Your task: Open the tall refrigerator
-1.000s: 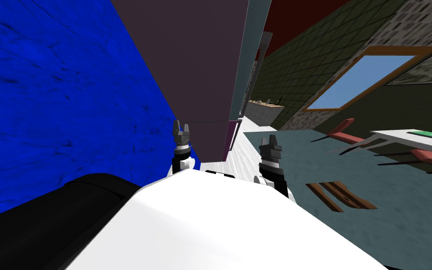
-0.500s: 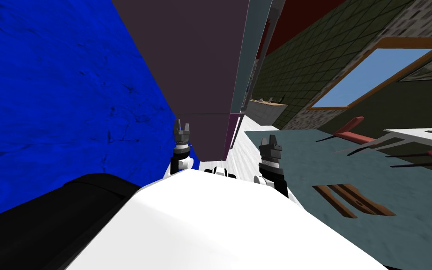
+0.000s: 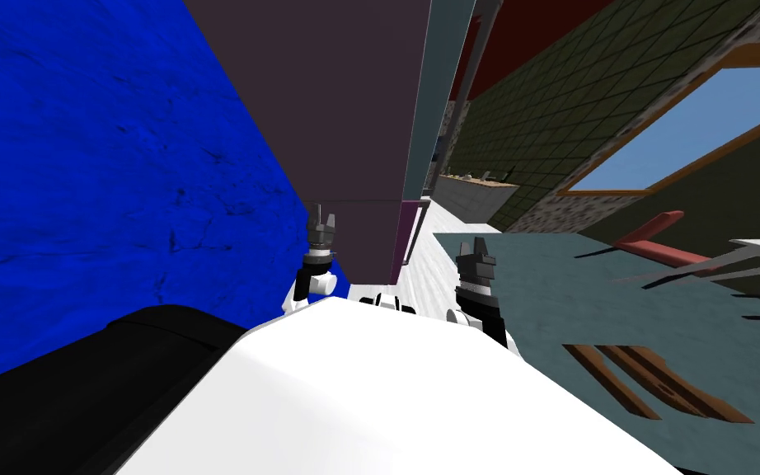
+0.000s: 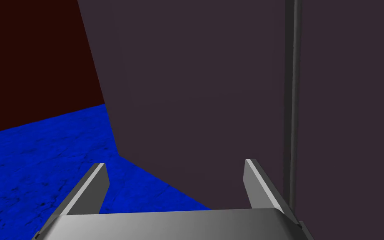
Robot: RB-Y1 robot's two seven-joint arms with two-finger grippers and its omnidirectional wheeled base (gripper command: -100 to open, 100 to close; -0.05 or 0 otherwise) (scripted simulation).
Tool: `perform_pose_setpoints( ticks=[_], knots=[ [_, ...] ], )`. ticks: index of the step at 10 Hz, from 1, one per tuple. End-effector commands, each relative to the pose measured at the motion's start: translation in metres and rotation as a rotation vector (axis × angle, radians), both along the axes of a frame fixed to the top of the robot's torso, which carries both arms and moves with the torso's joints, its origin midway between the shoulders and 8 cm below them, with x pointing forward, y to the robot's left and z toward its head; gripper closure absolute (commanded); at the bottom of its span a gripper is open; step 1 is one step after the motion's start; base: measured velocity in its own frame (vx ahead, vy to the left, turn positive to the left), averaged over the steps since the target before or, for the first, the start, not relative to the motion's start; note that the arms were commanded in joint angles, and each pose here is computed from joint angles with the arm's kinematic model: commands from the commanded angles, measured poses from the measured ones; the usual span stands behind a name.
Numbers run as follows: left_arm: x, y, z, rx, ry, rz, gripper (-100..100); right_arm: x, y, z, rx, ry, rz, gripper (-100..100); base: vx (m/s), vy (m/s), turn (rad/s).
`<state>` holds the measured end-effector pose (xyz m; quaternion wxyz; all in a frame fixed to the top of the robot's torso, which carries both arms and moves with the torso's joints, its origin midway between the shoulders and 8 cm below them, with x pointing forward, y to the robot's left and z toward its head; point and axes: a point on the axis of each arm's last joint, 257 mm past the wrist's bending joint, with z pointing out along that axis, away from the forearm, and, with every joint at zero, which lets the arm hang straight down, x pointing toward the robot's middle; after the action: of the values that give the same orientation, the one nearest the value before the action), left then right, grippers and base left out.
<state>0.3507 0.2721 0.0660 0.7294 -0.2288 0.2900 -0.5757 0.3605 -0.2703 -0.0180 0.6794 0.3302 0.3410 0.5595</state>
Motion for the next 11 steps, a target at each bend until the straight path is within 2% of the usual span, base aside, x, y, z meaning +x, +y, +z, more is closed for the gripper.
perform_pose_setpoints(
  ticks=[1, 7, 8, 11],
  knots=[
    [0.009, 0.001, 0.002, 0.004, 0.035, -0.008, -100, 0.000, 0.000, 0.000, 0.000, 0.000, 0.000, 0, 0.049, -0.072, 0.101],
    [0.028, 0.006, 0.011, -0.007, 0.093, -0.027, -100, 0.000, 0.000, 0.000, 0.000, 0.000, 0.000, 0, 0.060, -0.101, 0.108],
    [0.032, 0.006, 0.006, -0.008, 0.116, -0.026, -100, 0.000, 0.000, 0.000, 0.000, 0.000, 0.000, 0, 0.060, -0.110, 0.072],
    [0.041, 0.008, 0.011, -0.022, 0.147, -0.036, -100, 0.000, 0.000, 0.000, 0.000, 0.000, 0.000, 0, 0.040, -0.103, 0.098]
  ],
)
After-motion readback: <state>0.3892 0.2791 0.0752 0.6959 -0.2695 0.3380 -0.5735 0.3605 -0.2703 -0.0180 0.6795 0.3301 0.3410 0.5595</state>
